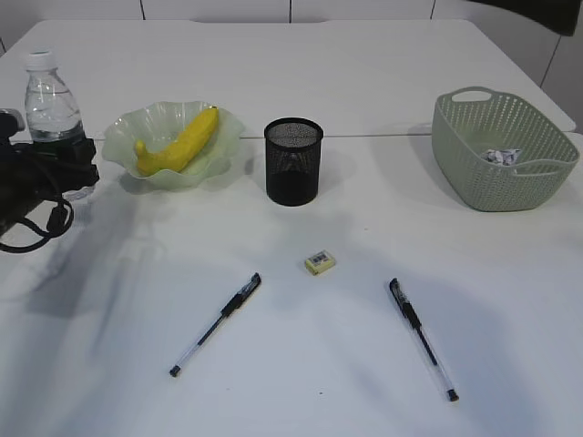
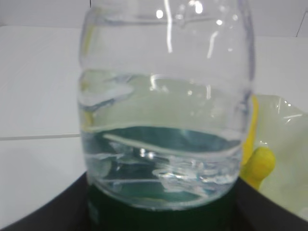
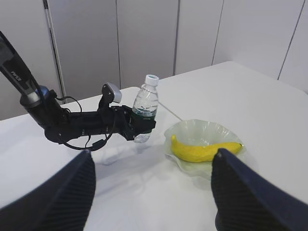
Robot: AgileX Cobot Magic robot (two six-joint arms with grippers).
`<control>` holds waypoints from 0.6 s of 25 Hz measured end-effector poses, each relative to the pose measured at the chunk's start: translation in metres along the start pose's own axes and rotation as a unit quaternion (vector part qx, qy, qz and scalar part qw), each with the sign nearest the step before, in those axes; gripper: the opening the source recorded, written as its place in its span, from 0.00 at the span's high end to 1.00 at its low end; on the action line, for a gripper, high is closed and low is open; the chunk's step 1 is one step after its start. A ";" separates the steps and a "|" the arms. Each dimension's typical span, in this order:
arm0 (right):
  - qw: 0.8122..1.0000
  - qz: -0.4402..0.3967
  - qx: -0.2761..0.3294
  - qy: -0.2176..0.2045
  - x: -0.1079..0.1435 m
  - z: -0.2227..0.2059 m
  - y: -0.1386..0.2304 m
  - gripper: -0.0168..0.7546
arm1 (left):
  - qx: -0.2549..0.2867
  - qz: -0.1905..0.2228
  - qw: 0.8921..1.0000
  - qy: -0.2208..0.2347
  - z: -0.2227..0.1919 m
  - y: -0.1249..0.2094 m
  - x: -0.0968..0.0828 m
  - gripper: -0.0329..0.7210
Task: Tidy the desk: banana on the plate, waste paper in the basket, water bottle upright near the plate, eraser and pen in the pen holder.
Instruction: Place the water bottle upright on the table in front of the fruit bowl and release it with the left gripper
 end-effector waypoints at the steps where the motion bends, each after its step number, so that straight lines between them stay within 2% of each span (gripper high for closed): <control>1: 1.000 0.000 0.000 0.000 0.000 0.000 0.000 0.26 | 0.002 -0.001 1.000 0.003 -0.001 0.003 -0.001 0.45; 15: 1.000 0.000 0.000 0.000 0.000 0.000 0.000 0.26 | 0.041 -0.002 0.999 0.018 -0.006 0.045 -0.006 0.45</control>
Point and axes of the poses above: a point on each arm's last joint axis where the gripper is mounted, z pointing back along that axis away from the gripper, x along the wrist's bending axis when the last joint is at zero, y = z × x, the point moved 10 cm from there along -z, pointing out along that axis toward the gripper, and after that the axes turned 7 degrees about -z, right-handed, at the moved point
